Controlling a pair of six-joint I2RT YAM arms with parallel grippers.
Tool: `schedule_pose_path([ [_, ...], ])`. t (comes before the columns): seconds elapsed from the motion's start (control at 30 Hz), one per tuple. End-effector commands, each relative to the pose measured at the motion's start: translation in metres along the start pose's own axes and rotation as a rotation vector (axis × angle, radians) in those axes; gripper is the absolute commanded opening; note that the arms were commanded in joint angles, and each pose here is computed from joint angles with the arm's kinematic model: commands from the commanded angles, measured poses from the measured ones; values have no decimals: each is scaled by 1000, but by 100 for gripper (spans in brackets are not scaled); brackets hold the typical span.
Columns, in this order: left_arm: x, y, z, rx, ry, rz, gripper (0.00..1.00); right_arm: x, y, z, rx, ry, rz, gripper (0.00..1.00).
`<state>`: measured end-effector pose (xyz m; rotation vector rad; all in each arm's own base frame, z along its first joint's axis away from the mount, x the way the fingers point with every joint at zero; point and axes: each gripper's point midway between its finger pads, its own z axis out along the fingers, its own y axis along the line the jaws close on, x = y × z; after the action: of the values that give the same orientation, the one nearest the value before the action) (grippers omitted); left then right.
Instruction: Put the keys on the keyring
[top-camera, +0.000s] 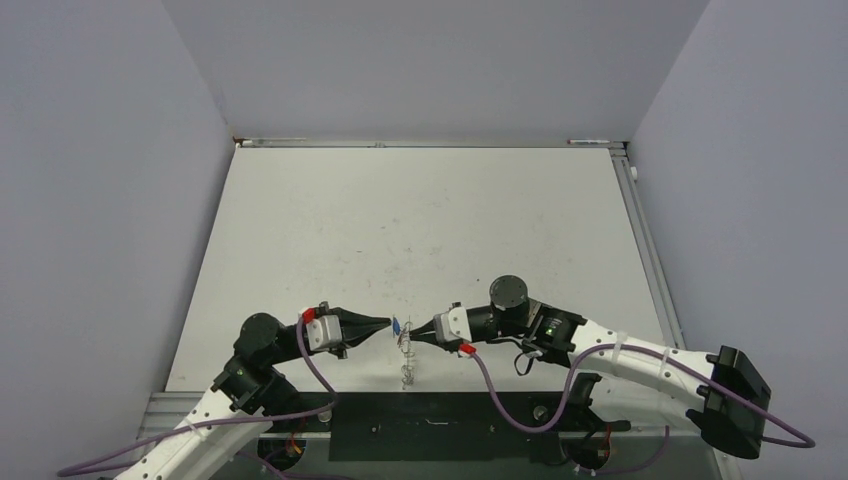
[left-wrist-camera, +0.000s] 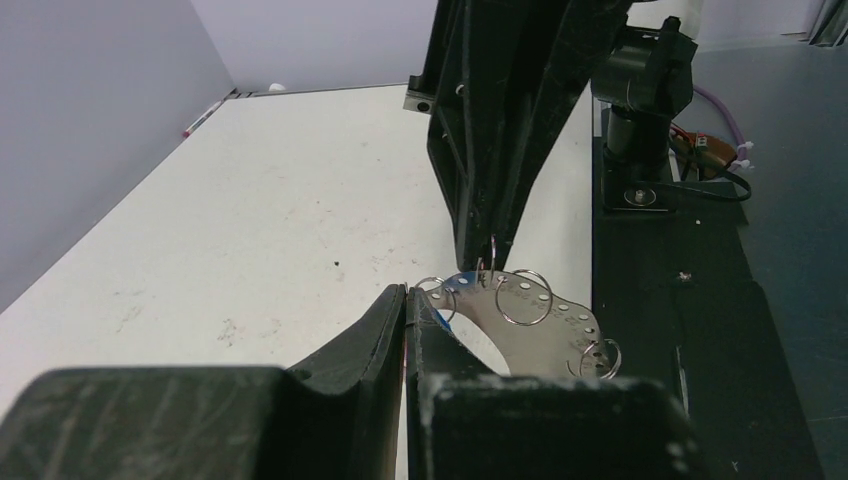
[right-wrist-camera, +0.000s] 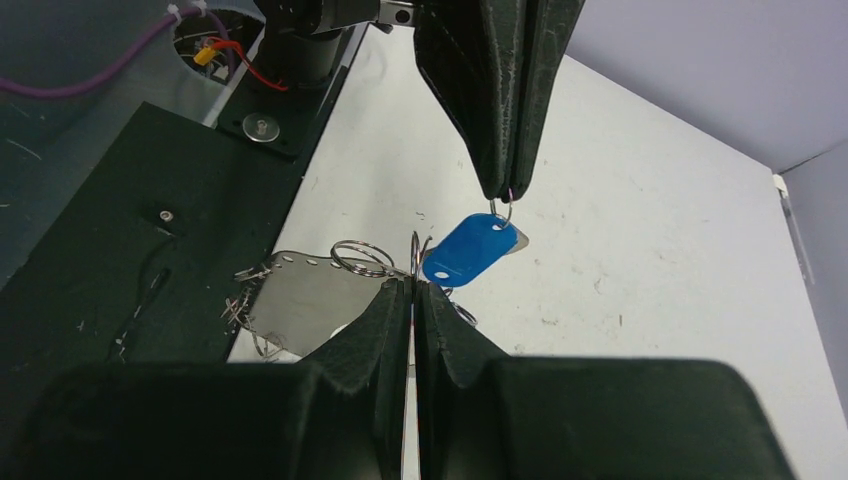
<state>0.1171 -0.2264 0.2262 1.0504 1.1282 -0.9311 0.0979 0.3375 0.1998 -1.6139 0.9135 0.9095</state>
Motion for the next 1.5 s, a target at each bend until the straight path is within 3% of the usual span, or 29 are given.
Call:
schedule_pose_path([
  [0.0, -11, -6, 2, 36, -41, 23, 0, -40, -13, -1, -40, -138, -29, 5],
  [0.37, -5, -5, 4, 37, -21, 24, 0, -45, -14, -3, -97, -199, 42, 5],
  [1.47, 3, -17, 8, 93, 2, 21, 0, -29, -23, 4, -117, -200, 127, 5],
])
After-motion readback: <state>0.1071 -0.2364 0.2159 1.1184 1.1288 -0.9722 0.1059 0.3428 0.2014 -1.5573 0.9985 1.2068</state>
